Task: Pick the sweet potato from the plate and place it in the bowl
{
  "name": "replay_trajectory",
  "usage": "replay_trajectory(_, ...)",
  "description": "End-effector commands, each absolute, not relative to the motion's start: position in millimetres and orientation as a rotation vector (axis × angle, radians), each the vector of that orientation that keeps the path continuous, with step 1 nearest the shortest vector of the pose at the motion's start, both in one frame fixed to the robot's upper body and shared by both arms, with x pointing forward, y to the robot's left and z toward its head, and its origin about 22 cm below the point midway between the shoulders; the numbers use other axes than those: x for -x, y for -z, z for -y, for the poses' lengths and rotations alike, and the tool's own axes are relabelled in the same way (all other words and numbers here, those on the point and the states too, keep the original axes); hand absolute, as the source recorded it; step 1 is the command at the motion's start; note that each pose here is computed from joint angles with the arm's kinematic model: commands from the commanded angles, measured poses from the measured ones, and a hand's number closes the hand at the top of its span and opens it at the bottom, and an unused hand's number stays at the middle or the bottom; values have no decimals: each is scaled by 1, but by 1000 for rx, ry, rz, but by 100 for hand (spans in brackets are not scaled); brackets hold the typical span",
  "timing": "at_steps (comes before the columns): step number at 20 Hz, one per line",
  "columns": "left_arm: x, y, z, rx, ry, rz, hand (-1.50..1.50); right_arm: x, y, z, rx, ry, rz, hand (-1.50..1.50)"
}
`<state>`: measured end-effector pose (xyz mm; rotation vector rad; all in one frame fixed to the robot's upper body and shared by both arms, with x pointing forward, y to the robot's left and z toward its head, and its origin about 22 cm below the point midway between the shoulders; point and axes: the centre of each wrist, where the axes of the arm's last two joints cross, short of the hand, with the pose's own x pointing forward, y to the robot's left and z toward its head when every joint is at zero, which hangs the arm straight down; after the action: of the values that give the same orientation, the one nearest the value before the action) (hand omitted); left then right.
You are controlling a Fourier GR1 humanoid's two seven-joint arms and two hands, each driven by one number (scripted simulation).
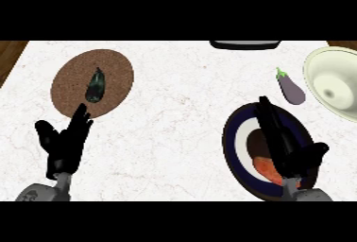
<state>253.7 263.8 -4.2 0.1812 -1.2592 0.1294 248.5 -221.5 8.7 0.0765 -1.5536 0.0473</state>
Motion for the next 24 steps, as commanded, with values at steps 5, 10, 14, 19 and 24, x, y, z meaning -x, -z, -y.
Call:
replay_trajectory(5, -266, -34, -225, 10, 245, 1532, 0, -262, -61, 247, -320, -608, 1733, 150)
replay_trajectory(10, -263, -48, -205, 164, 368, 1580, 0, -256, -40, 303, -201, -885, 1706, -150)
replay_trajectory(14, -264, -43, -209, 171, 360, 1580, 0, -259, -31, 310, -184, -1080, 1805, -150)
replay_trajectory(19, -252, -28, -201, 160, 377, 1569, 0, -271, -70, 295, 63, -1453, 1768, -150)
replay_trajectory(24, -258, -29, -204, 167, 393, 1571, 0, -275, -116, 289, 334, -1816, 1508, -150)
